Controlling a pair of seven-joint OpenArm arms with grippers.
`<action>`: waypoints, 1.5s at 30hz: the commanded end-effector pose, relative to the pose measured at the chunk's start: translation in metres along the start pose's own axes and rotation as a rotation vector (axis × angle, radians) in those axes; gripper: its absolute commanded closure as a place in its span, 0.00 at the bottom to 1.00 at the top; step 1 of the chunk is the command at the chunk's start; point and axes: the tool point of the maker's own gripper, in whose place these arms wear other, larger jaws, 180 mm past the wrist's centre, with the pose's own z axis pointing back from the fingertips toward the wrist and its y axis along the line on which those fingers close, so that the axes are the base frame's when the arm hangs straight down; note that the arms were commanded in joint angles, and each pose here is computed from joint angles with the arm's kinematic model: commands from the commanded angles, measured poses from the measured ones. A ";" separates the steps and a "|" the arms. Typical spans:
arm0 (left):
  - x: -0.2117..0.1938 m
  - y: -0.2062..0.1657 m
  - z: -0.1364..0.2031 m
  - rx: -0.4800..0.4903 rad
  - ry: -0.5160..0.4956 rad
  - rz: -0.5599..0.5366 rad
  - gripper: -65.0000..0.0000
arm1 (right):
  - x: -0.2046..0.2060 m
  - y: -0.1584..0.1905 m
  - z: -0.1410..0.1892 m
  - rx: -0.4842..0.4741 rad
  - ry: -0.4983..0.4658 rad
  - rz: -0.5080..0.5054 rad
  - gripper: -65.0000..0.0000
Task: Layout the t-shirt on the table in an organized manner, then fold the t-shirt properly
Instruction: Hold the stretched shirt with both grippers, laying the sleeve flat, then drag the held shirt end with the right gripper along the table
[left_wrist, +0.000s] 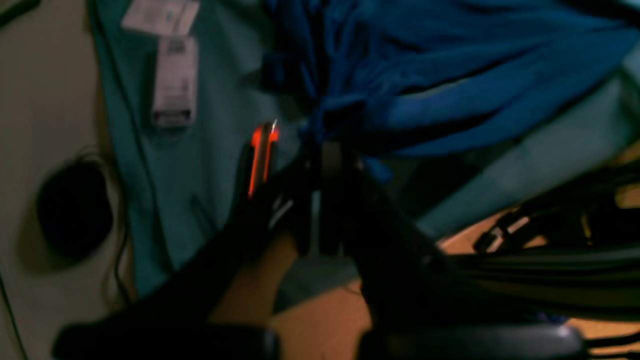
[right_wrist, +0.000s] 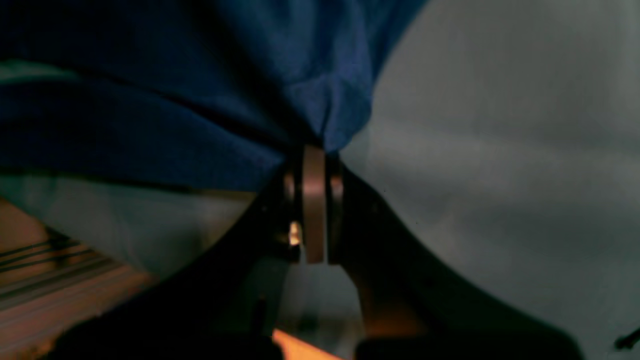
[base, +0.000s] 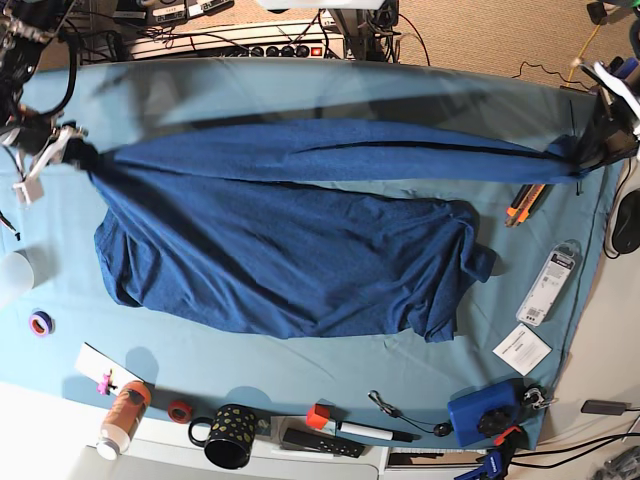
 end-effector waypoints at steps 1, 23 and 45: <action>0.006 0.001 0.002 -0.009 -0.024 -0.007 1.00 | 0.008 -0.003 0.009 -0.014 -0.018 0.026 1.00; -0.030 0.004 0.009 -0.017 0.067 0.103 1.00 | -0.007 -0.016 0.023 -0.060 0.064 0.050 1.00; -0.039 0.001 0.013 -0.022 0.101 0.122 1.00 | -0.003 -0.018 0.025 -0.067 0.061 0.059 1.00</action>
